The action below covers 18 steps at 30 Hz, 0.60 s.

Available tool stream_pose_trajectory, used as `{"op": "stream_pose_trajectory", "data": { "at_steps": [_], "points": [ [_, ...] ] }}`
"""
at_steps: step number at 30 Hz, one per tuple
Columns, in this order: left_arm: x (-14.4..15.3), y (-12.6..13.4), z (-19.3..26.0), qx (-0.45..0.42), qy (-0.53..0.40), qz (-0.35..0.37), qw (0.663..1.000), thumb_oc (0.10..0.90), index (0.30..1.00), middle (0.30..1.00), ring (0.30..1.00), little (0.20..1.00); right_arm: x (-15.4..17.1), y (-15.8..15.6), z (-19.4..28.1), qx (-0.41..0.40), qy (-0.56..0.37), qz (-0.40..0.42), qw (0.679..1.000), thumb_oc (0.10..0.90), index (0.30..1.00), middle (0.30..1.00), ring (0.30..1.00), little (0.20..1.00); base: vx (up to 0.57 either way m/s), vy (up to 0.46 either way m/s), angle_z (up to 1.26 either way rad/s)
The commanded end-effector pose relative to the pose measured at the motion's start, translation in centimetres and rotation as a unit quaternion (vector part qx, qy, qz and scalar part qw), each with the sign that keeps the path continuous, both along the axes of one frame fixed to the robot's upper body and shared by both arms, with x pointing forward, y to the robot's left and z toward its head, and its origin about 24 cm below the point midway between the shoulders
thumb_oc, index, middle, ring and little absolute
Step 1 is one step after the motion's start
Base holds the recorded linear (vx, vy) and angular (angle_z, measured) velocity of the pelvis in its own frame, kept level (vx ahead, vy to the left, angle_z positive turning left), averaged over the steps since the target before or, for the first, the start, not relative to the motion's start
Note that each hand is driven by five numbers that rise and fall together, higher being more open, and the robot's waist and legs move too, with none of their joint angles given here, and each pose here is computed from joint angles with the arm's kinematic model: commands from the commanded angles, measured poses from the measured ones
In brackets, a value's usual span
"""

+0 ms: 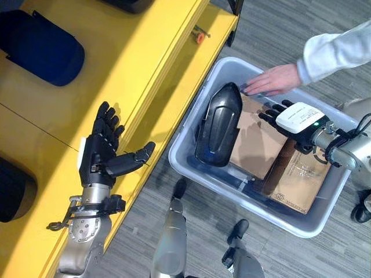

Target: Move parts from the plastic box to the shelf.

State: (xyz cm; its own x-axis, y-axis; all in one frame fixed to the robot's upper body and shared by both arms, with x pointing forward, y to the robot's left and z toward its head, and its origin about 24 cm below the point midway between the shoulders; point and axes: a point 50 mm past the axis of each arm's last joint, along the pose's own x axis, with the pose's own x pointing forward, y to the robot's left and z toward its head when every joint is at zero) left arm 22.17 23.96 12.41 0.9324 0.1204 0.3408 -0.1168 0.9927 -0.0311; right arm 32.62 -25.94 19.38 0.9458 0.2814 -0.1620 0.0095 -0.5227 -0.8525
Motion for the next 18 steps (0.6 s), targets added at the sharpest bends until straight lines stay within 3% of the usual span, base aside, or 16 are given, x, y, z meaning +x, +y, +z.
{"op": "stream_pose_trajectory", "data": {
  "at_steps": [1,18],
  "points": [
    [0.5,-1.0,3.5,0.021,-0.082,-0.029,0.996,0.9,1.0,1.0,1.0,1.0,1.3,2.1,6.0,-0.053,-0.113,0.043,0.991,0.9,1.0,1.0,1.0,1.0,0.0,0.0,0.0],
    [0.8,-2.2,4.0,0.004,-0.101,-0.044,0.994,0.9,1.0,1.0,1.0,1.0,1.6,6.4,8.1,-0.088,-0.149,0.111,0.979,0.9,1.0,1.0,1.0,1.0,0.01,-0.019,0.01]
  ]
}}
